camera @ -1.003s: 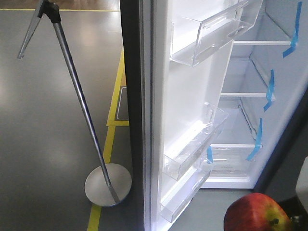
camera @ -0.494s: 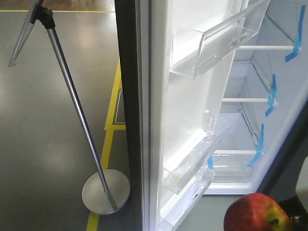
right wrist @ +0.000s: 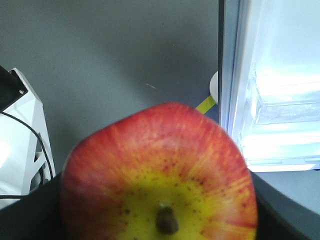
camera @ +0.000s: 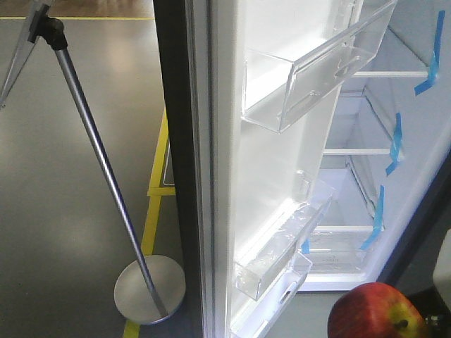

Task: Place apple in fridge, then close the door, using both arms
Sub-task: 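Approach the refrigerator door bins, keeping the apple held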

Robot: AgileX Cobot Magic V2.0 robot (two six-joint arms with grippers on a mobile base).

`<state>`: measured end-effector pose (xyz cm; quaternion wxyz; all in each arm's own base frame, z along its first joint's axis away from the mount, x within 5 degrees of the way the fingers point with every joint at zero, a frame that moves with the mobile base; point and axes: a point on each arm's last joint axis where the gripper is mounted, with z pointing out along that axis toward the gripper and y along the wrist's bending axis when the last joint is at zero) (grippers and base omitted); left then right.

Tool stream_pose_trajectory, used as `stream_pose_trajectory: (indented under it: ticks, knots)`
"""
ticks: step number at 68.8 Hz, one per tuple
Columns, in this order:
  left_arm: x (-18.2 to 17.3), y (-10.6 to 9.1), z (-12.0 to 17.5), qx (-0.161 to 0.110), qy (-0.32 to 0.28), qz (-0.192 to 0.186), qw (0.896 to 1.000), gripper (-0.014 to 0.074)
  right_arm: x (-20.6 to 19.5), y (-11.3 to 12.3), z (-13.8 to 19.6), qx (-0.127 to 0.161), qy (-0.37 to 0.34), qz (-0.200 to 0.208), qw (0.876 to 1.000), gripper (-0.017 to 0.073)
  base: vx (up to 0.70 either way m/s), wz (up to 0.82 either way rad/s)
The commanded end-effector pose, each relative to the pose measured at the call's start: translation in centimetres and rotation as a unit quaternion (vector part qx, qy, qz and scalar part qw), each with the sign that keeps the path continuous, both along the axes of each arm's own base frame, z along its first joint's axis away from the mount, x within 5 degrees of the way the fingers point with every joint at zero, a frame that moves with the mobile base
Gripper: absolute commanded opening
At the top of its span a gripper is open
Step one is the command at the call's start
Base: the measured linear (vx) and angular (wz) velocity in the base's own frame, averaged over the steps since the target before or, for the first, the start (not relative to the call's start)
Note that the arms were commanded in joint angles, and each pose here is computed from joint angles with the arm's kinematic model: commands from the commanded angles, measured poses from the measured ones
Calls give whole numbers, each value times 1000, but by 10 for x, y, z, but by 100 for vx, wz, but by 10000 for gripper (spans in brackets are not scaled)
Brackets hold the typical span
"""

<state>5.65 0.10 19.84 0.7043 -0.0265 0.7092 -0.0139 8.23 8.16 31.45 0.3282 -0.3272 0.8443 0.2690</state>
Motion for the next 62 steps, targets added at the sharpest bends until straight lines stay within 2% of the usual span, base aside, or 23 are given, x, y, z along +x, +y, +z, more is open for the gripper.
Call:
stream_pose_trajectory:
  ticks: [1, 62]
  knots:
    - [-2, -1, 13, -5, -49, -4, 999, -6, 2, 2, 13, 32, -25, -8, 999, 122, 5, -3]
    - [-2, -1, 13, -5, -49, -4, 999, -6, 2, 2, 13, 32, -25, -8, 999, 122, 4, -2]
